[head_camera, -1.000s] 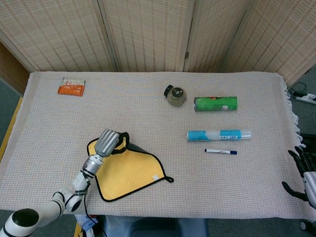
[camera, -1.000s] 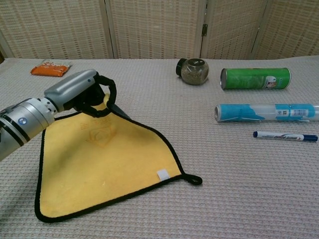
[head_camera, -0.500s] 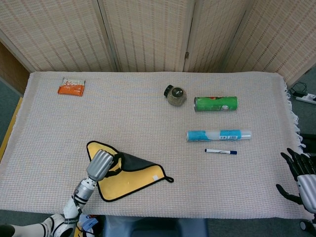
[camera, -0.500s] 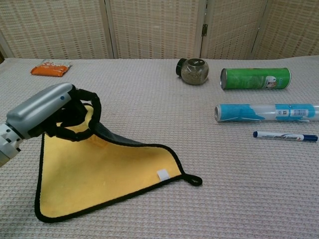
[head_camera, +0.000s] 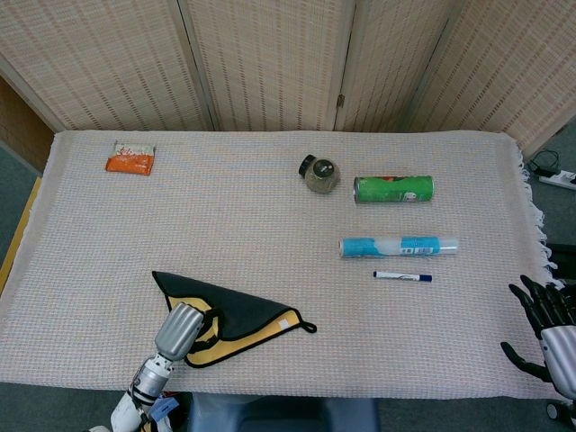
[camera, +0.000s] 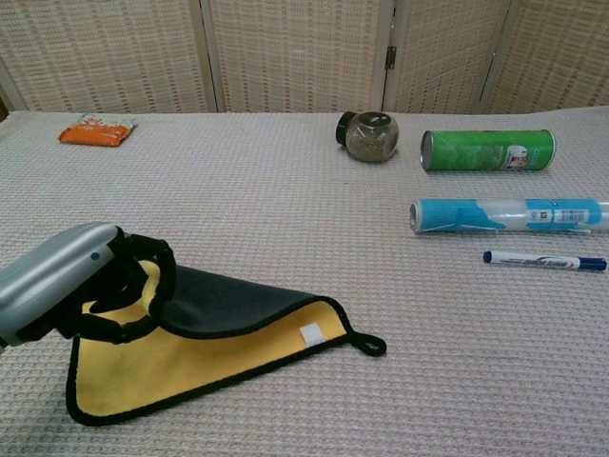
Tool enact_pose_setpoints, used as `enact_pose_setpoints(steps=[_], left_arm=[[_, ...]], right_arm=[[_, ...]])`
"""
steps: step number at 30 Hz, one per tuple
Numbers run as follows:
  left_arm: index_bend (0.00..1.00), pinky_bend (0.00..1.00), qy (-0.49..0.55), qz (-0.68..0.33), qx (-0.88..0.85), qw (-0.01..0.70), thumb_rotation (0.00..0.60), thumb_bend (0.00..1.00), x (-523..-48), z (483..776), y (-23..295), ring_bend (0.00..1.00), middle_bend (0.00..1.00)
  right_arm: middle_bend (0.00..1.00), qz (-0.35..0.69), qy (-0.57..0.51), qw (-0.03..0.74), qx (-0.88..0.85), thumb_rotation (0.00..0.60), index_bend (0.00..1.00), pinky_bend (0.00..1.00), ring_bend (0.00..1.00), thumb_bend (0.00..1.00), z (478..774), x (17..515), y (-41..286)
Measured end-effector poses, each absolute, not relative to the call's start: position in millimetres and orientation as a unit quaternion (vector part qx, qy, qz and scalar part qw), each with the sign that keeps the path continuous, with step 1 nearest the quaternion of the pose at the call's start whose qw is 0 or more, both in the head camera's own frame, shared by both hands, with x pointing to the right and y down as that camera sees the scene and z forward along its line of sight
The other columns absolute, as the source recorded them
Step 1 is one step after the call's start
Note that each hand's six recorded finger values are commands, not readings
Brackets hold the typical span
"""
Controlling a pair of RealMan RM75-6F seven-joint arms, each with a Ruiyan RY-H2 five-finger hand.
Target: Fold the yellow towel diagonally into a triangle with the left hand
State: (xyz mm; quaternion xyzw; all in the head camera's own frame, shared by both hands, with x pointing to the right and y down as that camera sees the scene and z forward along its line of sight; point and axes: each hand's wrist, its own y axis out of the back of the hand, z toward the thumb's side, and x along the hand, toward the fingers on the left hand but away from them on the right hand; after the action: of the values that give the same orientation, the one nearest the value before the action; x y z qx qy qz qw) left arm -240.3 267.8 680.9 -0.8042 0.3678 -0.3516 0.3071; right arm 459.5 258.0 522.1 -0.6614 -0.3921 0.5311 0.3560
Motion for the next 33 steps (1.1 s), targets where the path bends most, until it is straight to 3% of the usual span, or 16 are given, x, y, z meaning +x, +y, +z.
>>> enact_pose_setpoints(steps=[26, 33], left_arm=[[0.61, 1.00, 0.369, -0.364, -0.812, 0.269, 0.600, 0.44, -266, 681, 311, 1.00, 1.00], [0.52, 1.00, 0.353, -0.371, -0.817, 0.264, 0.600, 0.44, -266, 684, 321, 1.00, 1.00]], right_arm=[[0.00, 0.529, -0.388, 0.357, -0.664, 0.600, 0.00, 0.00, 0.00, 0.34, 524, 454, 261], [0.00, 0.528, -0.387, 0.359, -0.666, 0.600, 0.00, 0.00, 0.00, 0.34, 524, 452, 262]])
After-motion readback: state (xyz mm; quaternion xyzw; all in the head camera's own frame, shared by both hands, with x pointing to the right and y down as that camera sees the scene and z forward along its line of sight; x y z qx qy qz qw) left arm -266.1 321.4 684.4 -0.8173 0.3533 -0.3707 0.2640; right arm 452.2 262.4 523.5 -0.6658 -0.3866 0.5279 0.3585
